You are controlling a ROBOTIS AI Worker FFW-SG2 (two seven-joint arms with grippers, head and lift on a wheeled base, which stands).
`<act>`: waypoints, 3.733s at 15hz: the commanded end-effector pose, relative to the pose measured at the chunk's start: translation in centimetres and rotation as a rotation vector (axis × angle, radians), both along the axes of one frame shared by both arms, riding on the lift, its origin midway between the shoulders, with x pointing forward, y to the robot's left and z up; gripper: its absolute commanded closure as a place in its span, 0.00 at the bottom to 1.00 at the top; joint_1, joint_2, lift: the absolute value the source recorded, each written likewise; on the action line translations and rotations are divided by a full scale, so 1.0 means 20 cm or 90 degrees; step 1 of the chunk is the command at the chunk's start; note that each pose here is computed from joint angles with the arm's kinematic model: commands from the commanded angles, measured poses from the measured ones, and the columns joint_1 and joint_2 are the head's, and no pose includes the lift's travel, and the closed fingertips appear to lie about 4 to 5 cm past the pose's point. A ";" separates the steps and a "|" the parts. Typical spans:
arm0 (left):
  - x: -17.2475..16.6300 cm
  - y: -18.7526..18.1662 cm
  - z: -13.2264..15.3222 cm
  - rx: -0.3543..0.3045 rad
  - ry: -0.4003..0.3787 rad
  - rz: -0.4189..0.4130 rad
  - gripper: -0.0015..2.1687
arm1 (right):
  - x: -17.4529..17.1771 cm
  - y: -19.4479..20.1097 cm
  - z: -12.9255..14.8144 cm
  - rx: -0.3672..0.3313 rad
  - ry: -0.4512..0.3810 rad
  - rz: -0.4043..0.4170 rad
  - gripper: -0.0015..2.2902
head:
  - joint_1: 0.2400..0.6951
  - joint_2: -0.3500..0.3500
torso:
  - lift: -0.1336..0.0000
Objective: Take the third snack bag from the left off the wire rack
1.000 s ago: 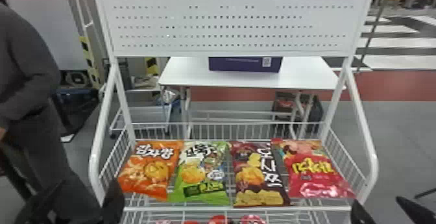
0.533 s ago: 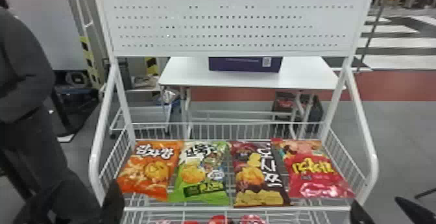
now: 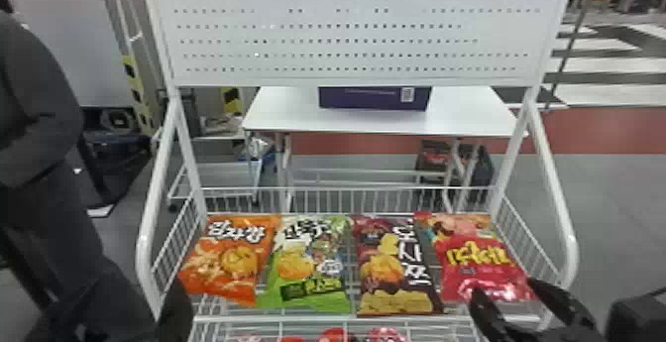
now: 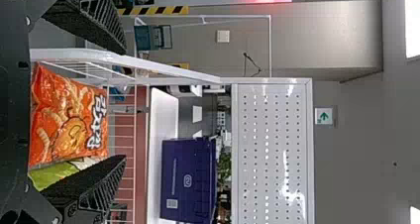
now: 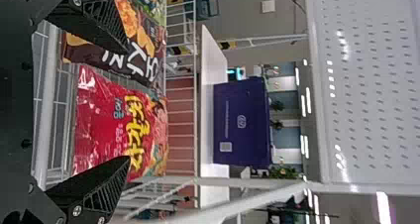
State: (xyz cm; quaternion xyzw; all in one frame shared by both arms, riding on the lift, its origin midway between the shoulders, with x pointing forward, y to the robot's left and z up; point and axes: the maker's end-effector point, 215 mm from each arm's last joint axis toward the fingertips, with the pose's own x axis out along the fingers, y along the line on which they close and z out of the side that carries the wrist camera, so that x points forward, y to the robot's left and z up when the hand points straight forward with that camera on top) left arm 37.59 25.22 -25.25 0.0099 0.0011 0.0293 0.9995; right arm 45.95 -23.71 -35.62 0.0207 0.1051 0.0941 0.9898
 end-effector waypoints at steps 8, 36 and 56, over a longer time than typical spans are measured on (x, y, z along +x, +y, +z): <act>0.01 0.01 -0.07 0.004 0.009 -0.001 0.07 | 0.51 0.64 -0.36 -0.036 0.142 0.147 0.07 | 0.57 0.50 | 1.00; -0.08 -0.01 0.09 -0.014 -0.037 -0.001 0.07 | -0.28 -0.10 0.44 0.016 -0.104 0.020 0.98 | 0.57 0.50 | 1.00; -0.05 -0.01 0.08 -0.011 -0.040 -0.002 0.07 | -0.42 -0.32 0.49 0.024 -0.143 -0.028 0.98 | 0.57 0.50 | 1.00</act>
